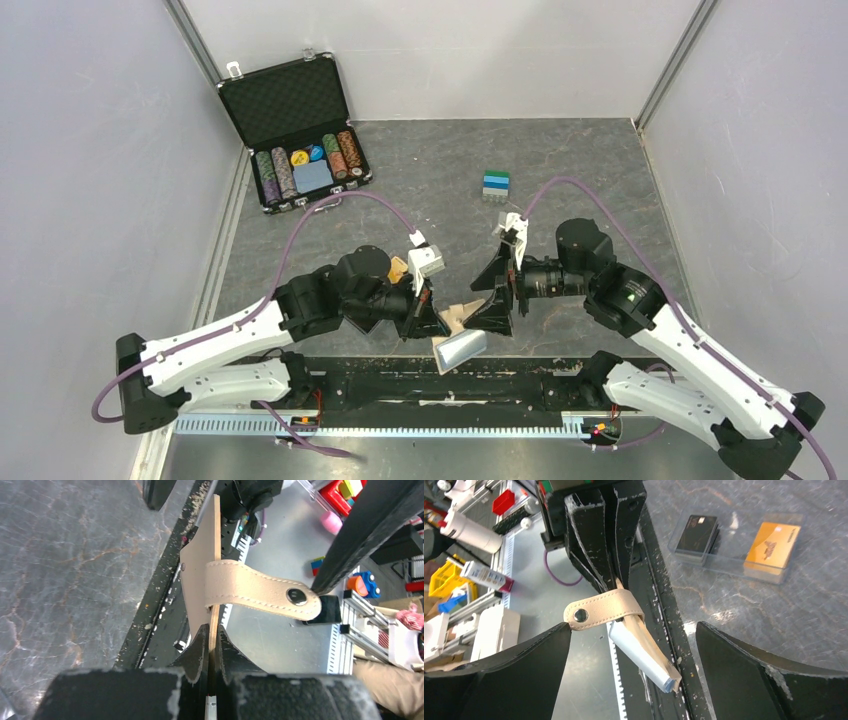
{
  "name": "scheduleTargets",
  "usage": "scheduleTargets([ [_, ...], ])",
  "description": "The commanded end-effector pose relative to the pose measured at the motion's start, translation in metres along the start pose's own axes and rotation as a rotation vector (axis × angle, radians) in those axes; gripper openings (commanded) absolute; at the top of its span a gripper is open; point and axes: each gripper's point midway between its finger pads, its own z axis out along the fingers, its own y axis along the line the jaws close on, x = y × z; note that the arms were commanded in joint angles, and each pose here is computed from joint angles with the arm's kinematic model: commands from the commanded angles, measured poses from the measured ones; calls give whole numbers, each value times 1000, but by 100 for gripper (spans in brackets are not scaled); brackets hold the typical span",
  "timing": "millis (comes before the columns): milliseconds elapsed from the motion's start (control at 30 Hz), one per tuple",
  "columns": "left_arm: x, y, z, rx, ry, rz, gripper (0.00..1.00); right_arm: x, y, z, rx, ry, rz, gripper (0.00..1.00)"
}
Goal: Put the credit cards into the card holder
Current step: Open the card holder at the center of the board.
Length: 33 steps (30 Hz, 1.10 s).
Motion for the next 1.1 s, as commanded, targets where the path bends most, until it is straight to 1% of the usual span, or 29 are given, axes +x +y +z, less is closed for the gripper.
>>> scheduleTargets([
  [0, -10, -27, -3, 121, 5, -28, 2, 15, 14, 4, -126, 35, -16, 98],
  [33, -10, -29, -3, 133, 6, -28, 2, 18, 15, 5, -142, 40, -13, 97],
  [167, -16, -34, -6, 152, -17, -25, 2, 28, 18, 6, -187, 48, -7, 82],
  [233, -18, -36, -6, 161, -28, -23, 3, 31, 20, 7, -207, 49, -2, 73],
  [333, -21, -37, -6, 166, -41, -26, 5, 31, 20, 9, -219, 36, 2, 46],
  [367, -22, -37, -5, 167, -43, -28, 5, 31, 20, 10, -226, 31, 4, 39],
  [467, -24, -36, -4, 155, -48, -36, 13, 26, 20, 12, -227, 4, 4, 6],
  [500, -26, -33, -3, 135, -57, -43, 15, 25, 17, 13, -214, -5, 6, 0],
  [533, -28, -29, -4, 109, -68, -52, 19, 24, 13, 14, -188, -13, 8, 0],
  [567, -31, -22, -4, 66, -86, -67, 25, 23, 5, 16, -138, -24, 20, 0],
  [633, -38, -6, -8, -43, -135, -113, 28, 21, -10, 18, -52, -43, 48, 0],
  [733, -45, 15, -17, -187, -190, -206, 38, 22, -31, 20, 48, -66, 107, 0],
  [767, -44, 20, -20, -227, -200, -247, 41, 20, -36, 20, 69, -84, 125, 0],
  [867, -35, 40, -28, -338, -233, -346, 52, 16, -52, 16, 131, -136, 183, 0],
  [933, -25, 49, -28, -366, -242, -389, 55, 14, -60, 13, 166, -162, 220, 0],
  [1067, -10, 54, -24, -349, -254, -446, 59, 11, -66, 9, 182, -194, 269, 0],
])
